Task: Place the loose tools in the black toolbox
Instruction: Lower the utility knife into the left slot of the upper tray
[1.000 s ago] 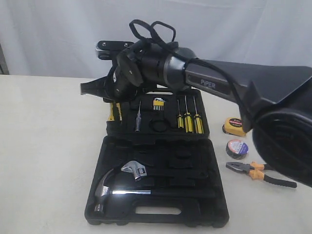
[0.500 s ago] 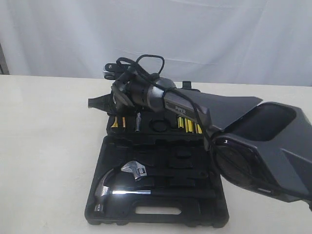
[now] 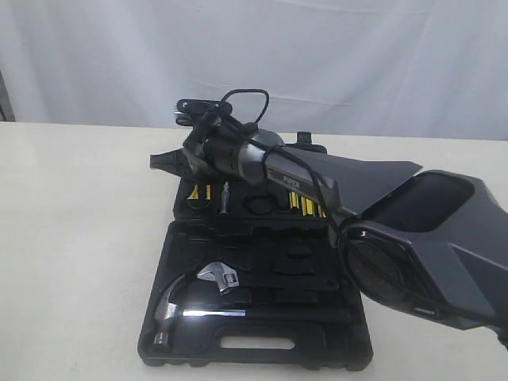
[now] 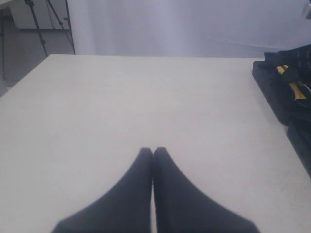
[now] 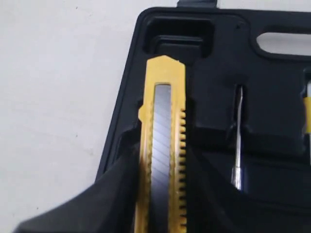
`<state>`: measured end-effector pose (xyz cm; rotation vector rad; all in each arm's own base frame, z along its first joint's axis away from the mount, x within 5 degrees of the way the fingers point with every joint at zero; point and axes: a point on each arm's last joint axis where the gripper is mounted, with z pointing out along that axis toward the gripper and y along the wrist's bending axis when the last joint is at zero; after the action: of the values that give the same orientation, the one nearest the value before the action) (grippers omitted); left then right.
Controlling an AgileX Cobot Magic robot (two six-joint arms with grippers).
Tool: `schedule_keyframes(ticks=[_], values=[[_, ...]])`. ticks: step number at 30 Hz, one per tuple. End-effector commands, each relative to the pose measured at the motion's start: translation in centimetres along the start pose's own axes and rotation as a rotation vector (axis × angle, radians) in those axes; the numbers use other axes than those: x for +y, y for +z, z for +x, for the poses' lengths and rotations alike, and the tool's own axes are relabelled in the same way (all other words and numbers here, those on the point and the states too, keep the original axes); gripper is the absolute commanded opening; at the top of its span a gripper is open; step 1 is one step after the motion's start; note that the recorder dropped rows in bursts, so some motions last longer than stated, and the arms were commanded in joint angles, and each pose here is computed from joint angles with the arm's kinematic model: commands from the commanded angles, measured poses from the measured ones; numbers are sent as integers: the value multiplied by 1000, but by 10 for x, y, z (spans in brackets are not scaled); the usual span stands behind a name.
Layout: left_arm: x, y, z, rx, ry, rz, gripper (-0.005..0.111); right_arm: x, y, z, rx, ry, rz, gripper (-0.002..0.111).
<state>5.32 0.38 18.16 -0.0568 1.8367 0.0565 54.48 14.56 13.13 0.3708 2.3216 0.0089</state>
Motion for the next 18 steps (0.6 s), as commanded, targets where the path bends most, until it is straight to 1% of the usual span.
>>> schedule_keyframes(ticks=[1,4,6,9,14,18], values=[[0,0,-1,-11,-2,2,0,15,-10,-3,-102,-54,18,-1],[0,0,-1,-11,-2,2,0,26,-15,-1,-159,-90,29,-1],[0,0,-1,-11,-2,2,0,30,-17,0,-176,-86,28,-1],[0,0,-1,-11,-2,2,0,29,-15,2,-173,-80,32,-1],[0,0,-1,-11,-2,2,0,23,-3,13,-139,-91,89,-1],[0,0,-1,-11,-2,2,0,24,7,22,-131,-97,72,-1]])
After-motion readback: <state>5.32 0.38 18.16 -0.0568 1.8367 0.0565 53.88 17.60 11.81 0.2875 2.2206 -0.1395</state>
